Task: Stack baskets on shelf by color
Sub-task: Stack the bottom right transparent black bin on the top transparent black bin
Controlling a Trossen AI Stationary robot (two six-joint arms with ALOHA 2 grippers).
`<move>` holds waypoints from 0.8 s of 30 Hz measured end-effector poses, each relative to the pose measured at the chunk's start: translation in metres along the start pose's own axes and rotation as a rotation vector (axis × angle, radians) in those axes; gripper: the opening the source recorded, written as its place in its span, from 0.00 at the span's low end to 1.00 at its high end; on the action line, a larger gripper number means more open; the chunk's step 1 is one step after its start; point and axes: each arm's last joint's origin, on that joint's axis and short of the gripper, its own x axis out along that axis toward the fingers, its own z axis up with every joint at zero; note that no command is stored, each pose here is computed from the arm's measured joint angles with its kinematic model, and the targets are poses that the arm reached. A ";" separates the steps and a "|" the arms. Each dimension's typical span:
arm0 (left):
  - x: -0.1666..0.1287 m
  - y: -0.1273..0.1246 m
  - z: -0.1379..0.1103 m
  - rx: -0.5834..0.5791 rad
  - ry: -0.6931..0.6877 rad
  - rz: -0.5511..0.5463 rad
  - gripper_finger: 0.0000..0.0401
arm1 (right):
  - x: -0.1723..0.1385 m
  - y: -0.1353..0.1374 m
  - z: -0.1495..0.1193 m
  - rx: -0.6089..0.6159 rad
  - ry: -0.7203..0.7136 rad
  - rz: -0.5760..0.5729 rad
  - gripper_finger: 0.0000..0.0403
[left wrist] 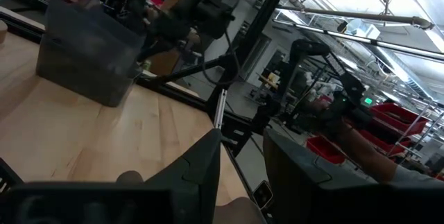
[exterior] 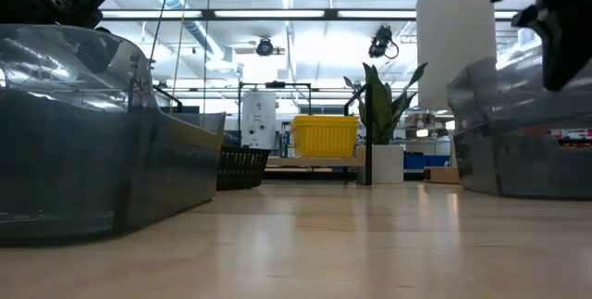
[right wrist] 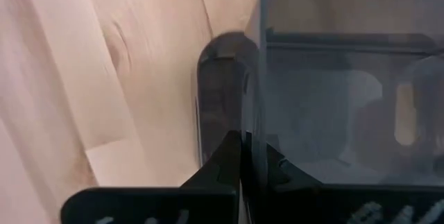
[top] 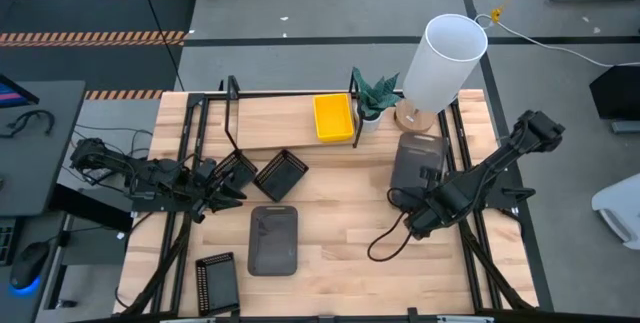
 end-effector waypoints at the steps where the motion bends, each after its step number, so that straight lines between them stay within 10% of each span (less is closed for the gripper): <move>1: 0.000 0.000 0.000 0.000 0.000 0.000 0.29 | 0.004 -0.001 -0.003 -0.014 0.002 0.000 0.02; 24: 0.000 0.000 0.000 0.000 0.000 0.000 0.29 | 0.017 0.025 0.012 0.152 -0.177 0.291 0.15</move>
